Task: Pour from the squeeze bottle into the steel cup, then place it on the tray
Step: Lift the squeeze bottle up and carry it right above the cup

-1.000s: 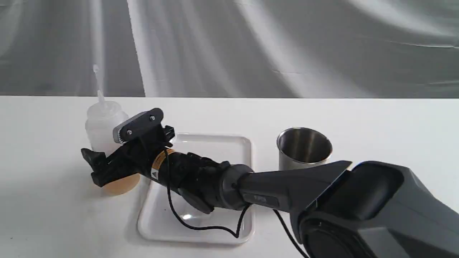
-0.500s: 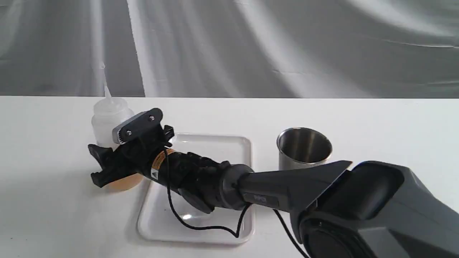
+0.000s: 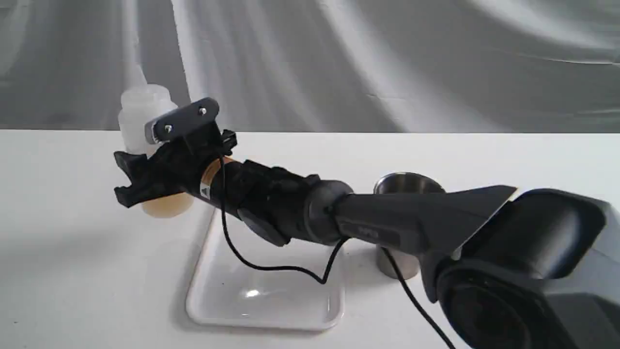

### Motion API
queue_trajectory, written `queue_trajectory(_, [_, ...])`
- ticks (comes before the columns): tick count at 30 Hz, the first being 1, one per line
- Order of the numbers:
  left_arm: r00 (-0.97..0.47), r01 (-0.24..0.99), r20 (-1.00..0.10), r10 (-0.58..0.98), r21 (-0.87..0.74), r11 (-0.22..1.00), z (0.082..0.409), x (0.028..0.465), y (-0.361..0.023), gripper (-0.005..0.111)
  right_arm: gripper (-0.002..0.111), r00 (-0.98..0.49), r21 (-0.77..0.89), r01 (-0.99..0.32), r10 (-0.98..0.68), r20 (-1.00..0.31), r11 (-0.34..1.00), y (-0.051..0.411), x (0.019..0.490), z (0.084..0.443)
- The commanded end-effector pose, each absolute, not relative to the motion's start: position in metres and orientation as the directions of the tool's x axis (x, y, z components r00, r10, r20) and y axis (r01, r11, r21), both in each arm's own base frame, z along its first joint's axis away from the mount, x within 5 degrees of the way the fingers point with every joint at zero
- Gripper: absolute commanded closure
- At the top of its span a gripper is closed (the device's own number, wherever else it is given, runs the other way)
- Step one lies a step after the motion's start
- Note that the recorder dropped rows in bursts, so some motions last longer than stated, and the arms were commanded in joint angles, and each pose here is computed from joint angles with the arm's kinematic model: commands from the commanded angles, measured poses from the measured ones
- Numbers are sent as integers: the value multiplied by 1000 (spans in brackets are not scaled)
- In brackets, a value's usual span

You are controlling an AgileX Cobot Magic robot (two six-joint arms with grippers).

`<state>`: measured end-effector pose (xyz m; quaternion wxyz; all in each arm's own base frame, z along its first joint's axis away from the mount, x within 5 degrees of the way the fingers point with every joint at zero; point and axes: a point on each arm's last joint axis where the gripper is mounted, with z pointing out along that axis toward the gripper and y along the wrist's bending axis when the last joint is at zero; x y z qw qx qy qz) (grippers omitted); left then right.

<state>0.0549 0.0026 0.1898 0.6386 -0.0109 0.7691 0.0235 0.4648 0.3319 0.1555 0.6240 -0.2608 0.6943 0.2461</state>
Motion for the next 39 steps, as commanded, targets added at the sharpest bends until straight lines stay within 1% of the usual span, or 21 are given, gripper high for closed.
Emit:
queue_trajectory(1, [-178, -39, -984, 12, 19, 999, 189, 55, 2, 107, 108, -34, -2, -657, -32, -999, 754, 325, 465, 201])
queue_trajectory(4, [-178, -39, -984, 12, 19, 999, 189, 55, 2, 107, 108, 31, -40, -660, -27, -999, 750, 320, 461, 235])
queue_trajectory(10, [-178, -40, -984, 10, 17, 999, 189, 55, 2, 107, 108, 108, -57, -640, 16, -994, 766, 303, 450, 302])
queue_trajectory(13, [-178, -40, -984, 10, 17, 999, 189, 55, 2, 107, 108, 109, -50, -630, 24, -994, 775, 295, 442, 330])
queue_trajectory(17, [-178, -40, -984, 10, 17, 999, 189, 55, 2, 107, 108, 147, -67, -618, 31, -989, 783, 284, 427, 367])
queue_trajectory(19, [-178, -40, -984, 10, 17, 999, 189, 55, 2, 107, 108, 169, -83, -618, 29, -985, 782, 279, 418, 379])
queue_trajectory(22, [-178, -39, -984, 12, 20, 999, 189, 55, 2, 107, 108, 201, -110, -615, 20, -979, 781, 266, 405, 394])
queue_trajectory(26, [-178, -39, -984, 12, 20, 999, 189, 55, 2, 107, 108, 219, -122, -614, 19, -976, 780, 249, 387, 405])
queue_trajectory(32, [-178, -40, -984, 10, 18, 999, 189, 55, 2, 107, 108, 216, -134, -587, -5, -976, 798, 215, 361, 415])
queue_trajectory(39, [-178, -40, -984, 10, 18, 999, 189, 55, 2, 107, 108, 248, -168, -541, -35, -968, 824, 169, 329, 423])
